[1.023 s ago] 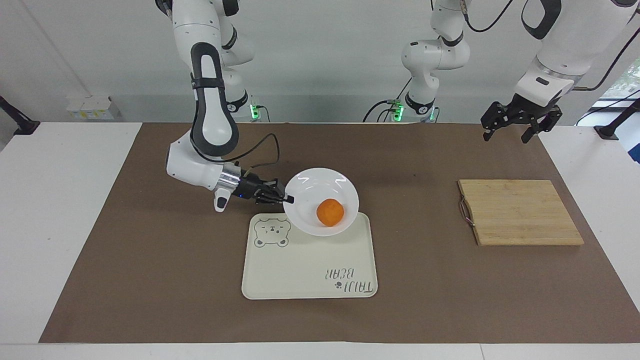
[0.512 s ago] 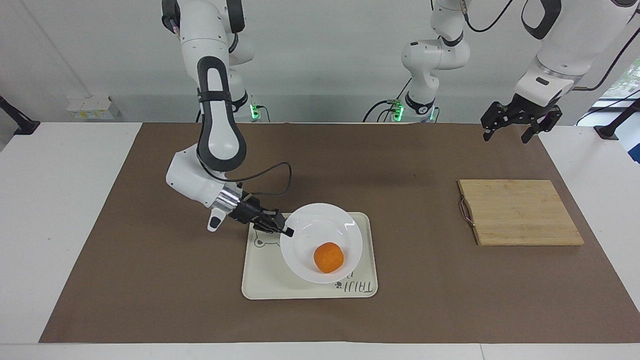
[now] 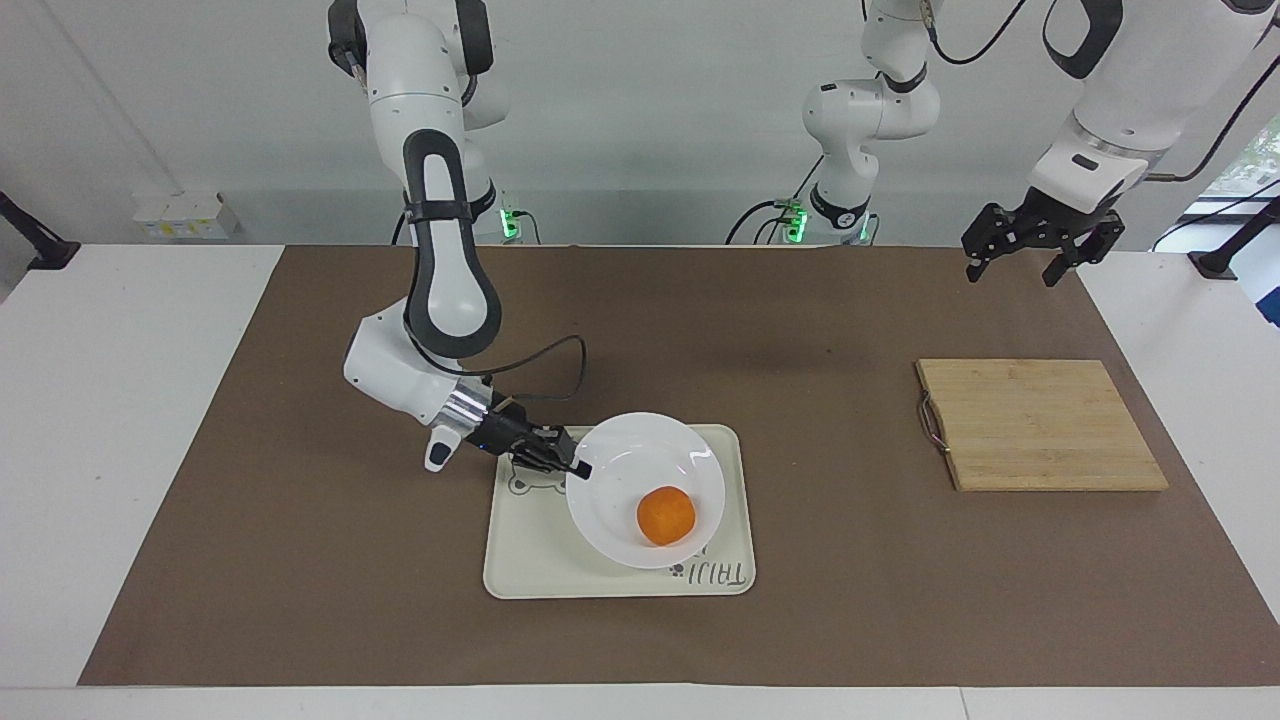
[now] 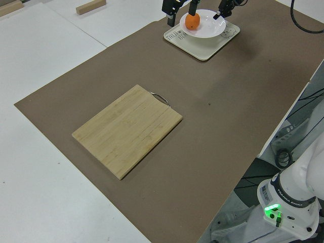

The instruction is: Place orange and plate with both arms

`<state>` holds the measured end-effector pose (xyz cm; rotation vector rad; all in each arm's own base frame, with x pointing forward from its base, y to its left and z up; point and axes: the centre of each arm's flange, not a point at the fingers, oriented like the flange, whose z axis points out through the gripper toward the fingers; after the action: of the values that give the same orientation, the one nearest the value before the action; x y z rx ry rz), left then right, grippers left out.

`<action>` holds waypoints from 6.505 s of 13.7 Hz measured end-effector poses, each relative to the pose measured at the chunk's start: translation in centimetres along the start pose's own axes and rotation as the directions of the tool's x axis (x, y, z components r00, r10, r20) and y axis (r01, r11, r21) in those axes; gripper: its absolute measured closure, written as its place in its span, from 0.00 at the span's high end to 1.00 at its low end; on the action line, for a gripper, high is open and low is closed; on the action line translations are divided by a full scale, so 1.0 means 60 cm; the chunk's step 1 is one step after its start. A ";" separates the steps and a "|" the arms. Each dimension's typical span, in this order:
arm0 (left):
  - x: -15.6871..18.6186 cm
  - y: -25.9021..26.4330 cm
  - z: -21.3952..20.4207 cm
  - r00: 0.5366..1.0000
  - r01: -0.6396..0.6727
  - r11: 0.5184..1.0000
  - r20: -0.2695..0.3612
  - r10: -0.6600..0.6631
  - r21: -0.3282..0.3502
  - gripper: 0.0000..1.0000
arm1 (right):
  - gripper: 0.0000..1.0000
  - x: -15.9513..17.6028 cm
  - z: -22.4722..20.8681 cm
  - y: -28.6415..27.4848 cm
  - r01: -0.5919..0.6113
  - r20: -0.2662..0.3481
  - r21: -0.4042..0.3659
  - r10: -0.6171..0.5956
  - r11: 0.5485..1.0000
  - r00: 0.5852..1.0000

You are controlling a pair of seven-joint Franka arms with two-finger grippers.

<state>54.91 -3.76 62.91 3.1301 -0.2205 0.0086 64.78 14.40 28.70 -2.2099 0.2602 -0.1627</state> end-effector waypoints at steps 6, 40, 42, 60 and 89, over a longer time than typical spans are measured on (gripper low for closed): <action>0.000 0.000 0.000 1.000 0.000 1.000 0.000 0.000 0.000 1.00 | 0.04 -0.009 -0.001 0.036 0.015 0.011 -0.022 -0.015 1.000 1.000; 0.000 0.000 0.000 1.000 0.000 1.000 0.000 0.000 0.000 1.00 | 1.00 -0.046 -0.424 -0.140 0.123 0.147 -0.723 -0.023 0.680 0.989; 0.000 0.000 0.000 1.000 0.000 1.000 0.000 0.000 0.000 1.00 | 1.00 -0.054 -0.445 -0.150 0.130 0.145 -0.735 -0.034 0.666 0.989; 0.000 0.000 0.000 1.000 0.000 1.000 0.000 0.000 0.000 1.00 | 1.00 -0.106 -0.632 -0.300 0.229 0.149 -0.761 -0.180 0.607 0.972; 0.000 0.000 0.000 1.000 0.000 1.000 0.000 0.000 0.000 1.00 | 1.00 -0.099 -0.628 -0.296 0.223 0.152 -0.784 -0.169 0.580 0.974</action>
<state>54.91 -3.76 62.91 3.1300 -0.2205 0.0086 53.47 -2.61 65.49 -3.1580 0.0345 -0.1051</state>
